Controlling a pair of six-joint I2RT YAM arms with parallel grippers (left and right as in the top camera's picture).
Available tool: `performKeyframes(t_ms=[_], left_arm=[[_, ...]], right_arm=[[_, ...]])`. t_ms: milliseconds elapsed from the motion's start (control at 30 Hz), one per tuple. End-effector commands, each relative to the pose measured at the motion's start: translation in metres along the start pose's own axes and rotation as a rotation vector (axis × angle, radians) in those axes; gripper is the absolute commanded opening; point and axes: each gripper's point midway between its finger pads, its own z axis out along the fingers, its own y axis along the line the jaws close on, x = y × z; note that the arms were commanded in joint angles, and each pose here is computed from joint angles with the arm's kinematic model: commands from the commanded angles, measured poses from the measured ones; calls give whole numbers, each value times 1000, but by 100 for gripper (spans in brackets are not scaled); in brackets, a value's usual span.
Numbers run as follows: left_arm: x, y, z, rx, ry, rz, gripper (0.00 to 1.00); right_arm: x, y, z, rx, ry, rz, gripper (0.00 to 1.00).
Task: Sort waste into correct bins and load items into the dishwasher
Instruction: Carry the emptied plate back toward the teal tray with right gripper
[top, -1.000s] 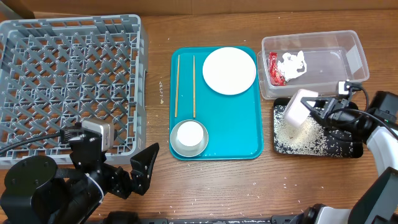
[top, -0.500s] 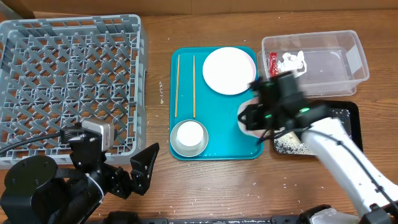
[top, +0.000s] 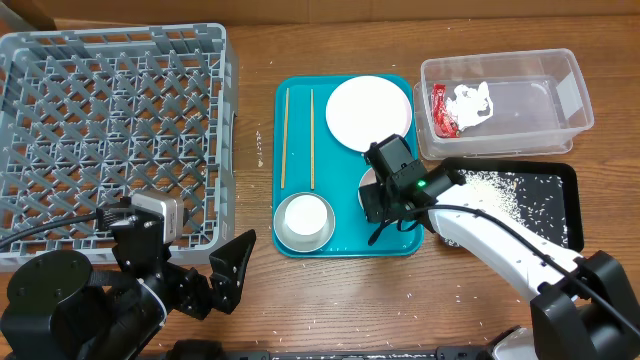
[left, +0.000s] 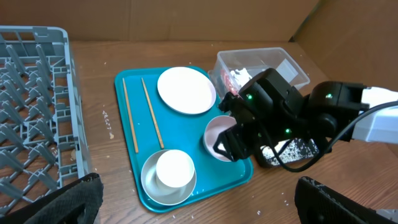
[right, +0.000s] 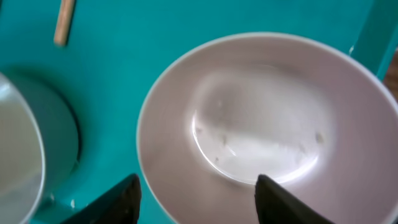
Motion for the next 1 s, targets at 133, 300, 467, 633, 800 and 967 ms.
performKeyframes(t_ms=[133,300,467,633,800,967], left_arm=[[-1,1,-1,-7,-6,19,100],[-10,-2,-1,6,-41,10,100],[-13,-6,-1,36,-50,-109,100],[-14,-6,-1,35,-52,-203,100],[1,-5,-1,27,4,-239,100],[0,-3,0,16,0,-241,100]], right_arm=[[-35,55,-82,-241,-8,-15,61],[-31,86,-104,-379,31,-46,59],[-26,99,-104,-398,35,-76,57],[-25,114,-87,-367,25,-115,53],[-22,110,-47,-230,58,-82,52],[-14,108,-11,-197,132,-71,41]])
